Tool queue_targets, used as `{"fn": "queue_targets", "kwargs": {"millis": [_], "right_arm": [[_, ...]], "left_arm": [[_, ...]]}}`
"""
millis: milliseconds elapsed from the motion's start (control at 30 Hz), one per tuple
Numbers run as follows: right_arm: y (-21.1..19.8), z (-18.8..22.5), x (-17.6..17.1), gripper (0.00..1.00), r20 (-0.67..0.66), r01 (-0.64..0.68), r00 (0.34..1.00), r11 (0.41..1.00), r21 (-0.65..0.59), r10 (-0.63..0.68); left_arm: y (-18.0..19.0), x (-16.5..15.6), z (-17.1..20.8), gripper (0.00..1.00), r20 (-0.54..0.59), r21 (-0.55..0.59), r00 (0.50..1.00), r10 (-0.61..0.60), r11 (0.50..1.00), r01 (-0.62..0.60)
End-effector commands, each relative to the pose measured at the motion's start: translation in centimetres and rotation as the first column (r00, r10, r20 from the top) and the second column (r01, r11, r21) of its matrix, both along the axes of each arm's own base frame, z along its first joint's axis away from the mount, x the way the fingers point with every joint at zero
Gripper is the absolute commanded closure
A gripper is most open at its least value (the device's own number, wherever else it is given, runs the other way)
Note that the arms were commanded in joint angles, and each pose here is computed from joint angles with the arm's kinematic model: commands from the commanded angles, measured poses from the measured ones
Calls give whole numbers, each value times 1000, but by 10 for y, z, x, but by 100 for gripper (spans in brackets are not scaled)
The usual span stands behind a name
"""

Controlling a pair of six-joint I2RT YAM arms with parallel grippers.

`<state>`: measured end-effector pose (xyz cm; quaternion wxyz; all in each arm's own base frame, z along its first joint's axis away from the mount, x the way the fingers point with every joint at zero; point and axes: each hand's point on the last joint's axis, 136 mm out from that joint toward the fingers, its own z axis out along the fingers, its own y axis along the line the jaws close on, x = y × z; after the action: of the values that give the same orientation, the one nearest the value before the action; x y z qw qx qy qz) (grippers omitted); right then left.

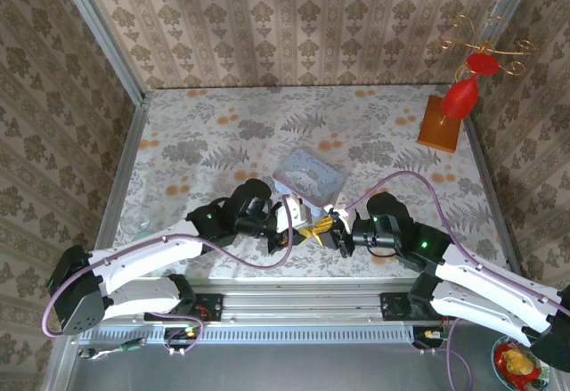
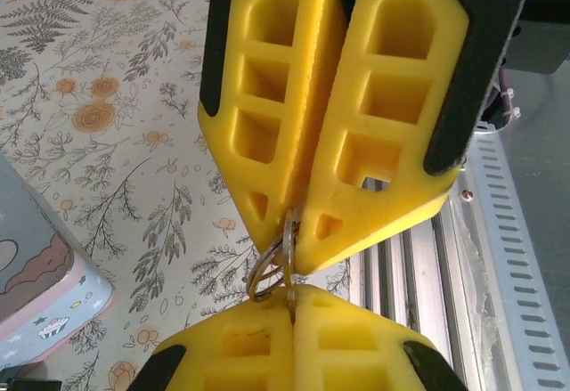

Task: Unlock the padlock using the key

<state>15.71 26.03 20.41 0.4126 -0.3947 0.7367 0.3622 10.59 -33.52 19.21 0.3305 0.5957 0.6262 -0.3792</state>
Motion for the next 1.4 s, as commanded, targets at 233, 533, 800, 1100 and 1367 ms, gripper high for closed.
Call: {"fn": "queue_targets", "kwargs": {"millis": [233,533,800,1100,1367], "right_arm": [[0,9,7,82,41,23,999,1000,-19,-22],[2,7,6,87,28,17,999,999,-36,-16],[0,8,7,100,24,32,999,999,-41,-31],[-32,15,40,100,-10,315,949,947,64,-315],[-46,-1,55,100,-268,503,858,822,266,-438]], "left_arm": [[-2,-12,4,100,-14,10,997,-69,998,70],[-2,-16,2,100,-39,24,995,-88,996,89],[1,-15,0,100,-35,43,996,-83,996,84],[23,27,35,74,19,-153,981,193,970,-188],[79,85,37,53,-202,-275,769,607,718,-639]]}}
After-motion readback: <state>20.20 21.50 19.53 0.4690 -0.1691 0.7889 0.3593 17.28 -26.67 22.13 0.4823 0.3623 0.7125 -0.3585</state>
